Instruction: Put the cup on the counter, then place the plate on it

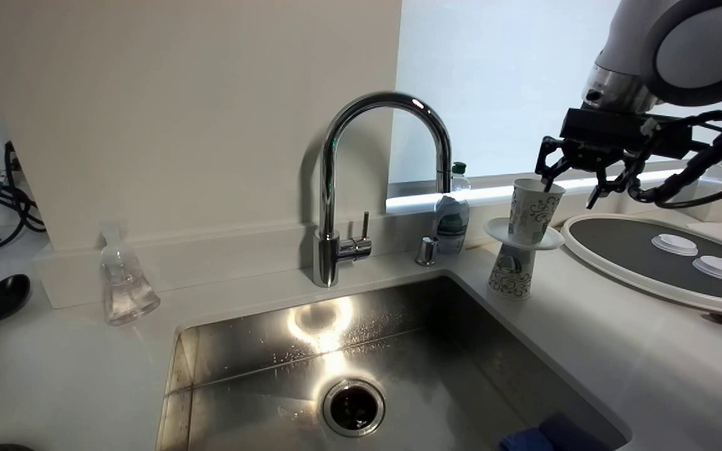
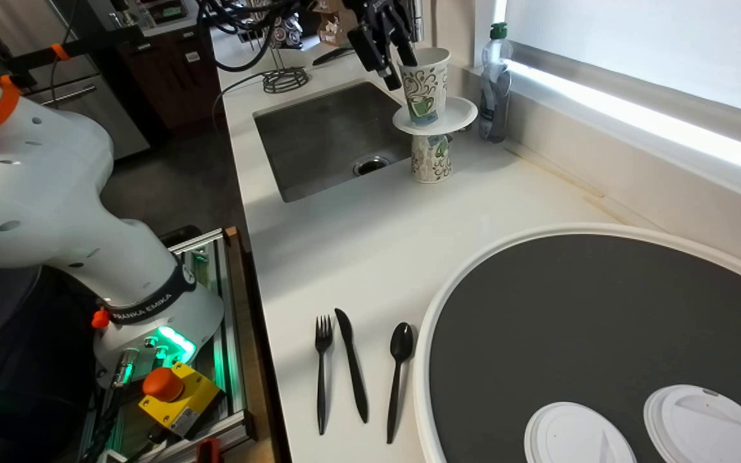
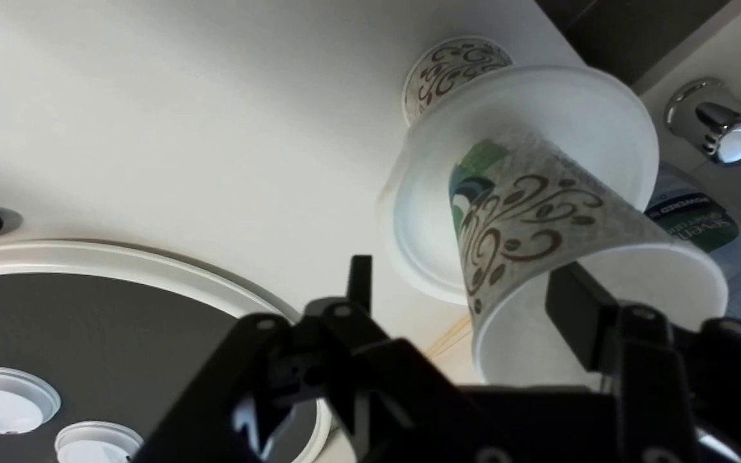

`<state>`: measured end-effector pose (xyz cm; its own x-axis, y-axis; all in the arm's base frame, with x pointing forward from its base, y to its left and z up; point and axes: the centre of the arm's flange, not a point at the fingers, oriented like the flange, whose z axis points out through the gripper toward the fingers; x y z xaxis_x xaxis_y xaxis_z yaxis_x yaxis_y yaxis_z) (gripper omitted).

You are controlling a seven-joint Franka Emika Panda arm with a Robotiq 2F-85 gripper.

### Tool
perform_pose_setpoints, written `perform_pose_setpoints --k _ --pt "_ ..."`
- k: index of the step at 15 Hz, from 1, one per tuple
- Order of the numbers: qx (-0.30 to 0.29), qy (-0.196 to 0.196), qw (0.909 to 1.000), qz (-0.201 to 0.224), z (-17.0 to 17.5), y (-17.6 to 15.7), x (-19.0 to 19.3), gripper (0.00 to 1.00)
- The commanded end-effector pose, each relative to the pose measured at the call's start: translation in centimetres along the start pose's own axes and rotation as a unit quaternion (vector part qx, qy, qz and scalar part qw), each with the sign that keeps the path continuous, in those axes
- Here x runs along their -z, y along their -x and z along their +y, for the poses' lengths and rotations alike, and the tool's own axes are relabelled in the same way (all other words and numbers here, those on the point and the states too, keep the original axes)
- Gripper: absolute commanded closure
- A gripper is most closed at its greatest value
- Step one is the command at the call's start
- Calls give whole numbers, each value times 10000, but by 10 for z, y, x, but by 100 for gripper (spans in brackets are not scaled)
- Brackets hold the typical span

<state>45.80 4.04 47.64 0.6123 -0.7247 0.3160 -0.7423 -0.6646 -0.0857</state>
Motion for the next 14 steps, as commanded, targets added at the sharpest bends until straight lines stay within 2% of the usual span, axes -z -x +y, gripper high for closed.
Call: perform_pose_setpoints --k 1,5,7,14 --pt "-90 -4 9999 81 0 1 -12 58" --pt "-110 -5 9999 67 0 0 -14 89" --pt "-113 -5 9999 63 0 0 -15 100" --pt "-146 -149 9997 145 -3 0 -10 99"
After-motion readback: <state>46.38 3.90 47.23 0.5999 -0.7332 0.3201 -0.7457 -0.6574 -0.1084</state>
